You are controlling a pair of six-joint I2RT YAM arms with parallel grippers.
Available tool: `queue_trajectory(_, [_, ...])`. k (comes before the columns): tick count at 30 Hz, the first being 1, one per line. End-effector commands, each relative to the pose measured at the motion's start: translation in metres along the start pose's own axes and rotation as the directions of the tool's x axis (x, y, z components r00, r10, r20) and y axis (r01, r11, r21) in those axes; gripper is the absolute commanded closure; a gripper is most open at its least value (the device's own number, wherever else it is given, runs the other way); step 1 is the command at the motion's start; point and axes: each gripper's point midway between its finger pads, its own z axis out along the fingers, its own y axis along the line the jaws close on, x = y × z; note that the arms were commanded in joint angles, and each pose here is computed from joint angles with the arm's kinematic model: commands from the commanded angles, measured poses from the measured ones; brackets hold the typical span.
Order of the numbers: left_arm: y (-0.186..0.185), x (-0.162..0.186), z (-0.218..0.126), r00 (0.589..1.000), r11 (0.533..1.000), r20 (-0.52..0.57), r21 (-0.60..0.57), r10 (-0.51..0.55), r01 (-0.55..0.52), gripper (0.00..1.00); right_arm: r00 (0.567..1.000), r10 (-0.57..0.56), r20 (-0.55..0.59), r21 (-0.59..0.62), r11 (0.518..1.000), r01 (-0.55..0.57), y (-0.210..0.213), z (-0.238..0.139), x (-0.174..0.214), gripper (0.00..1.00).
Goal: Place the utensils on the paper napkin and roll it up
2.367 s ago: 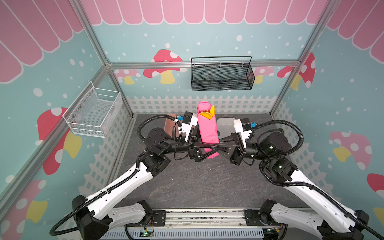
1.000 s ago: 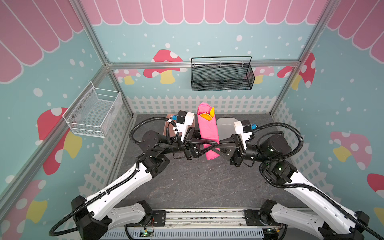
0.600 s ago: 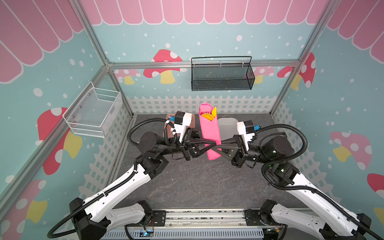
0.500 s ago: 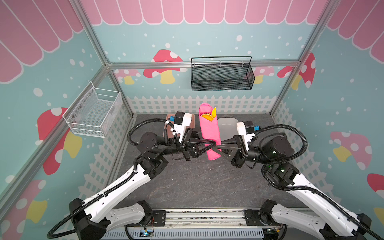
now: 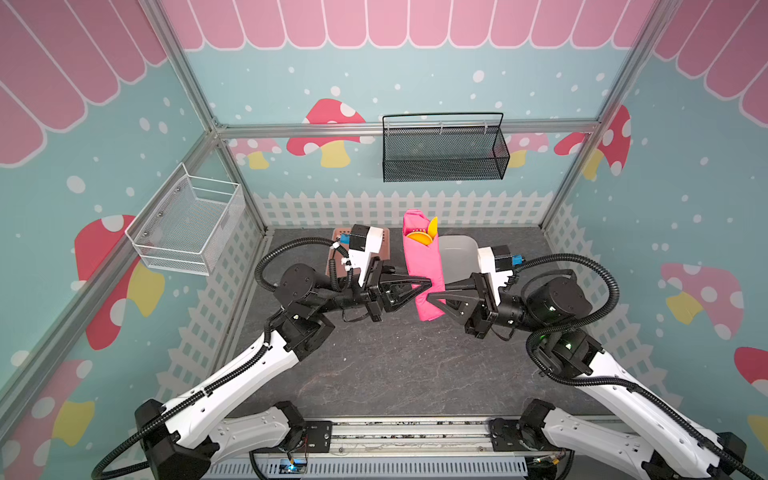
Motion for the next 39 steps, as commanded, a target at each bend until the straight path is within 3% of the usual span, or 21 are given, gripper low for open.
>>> queue_trajectory(1, [-0.024,-0.013,-0.005,0.998,0.997,0.011,0.044,0.063,-0.063,0.82,1.0,-0.004,0.021,0.093,0.996,0.002,-0.018,-0.004,0.001,1.0])
queue_trajectory(8, [-0.017,-0.008,-0.005,0.998,0.999,-0.021,0.008,0.052,-0.052,0.85,1.0,-0.004,0.005,0.07,0.998,0.004,-0.013,-0.005,0.004,0.87])
queue_trajectory(13, [-0.011,0.0,0.0,0.998,1.0,-0.062,0.012,0.021,-0.02,0.85,1.0,-0.022,0.017,0.06,0.998,0.021,-0.006,-0.008,-0.005,0.66])
queue_trajectory(18, [-0.007,0.006,0.002,0.996,1.0,-0.084,0.015,0.004,-0.002,0.86,0.999,-0.048,0.014,0.057,0.997,0.047,-0.002,-0.006,-0.014,0.62])
queue_trajectory(23, [-0.002,0.009,0.004,0.995,1.0,-0.097,0.004,0.0,0.001,0.85,0.998,-0.055,0.006,0.038,0.998,0.054,0.0,-0.002,-0.016,0.64])
queue_trajectory(31, [-0.001,0.008,0.004,0.995,1.0,-0.097,-0.006,0.007,-0.008,0.85,0.998,-0.059,-0.004,0.049,0.997,0.059,-0.003,-0.002,-0.013,0.88])
queue_trajectory(39, [0.004,0.013,0.002,0.992,0.999,-0.122,-0.046,-0.005,-0.001,0.75,0.997,-0.071,0.006,0.08,0.994,0.07,-0.005,-0.006,-0.016,0.97])
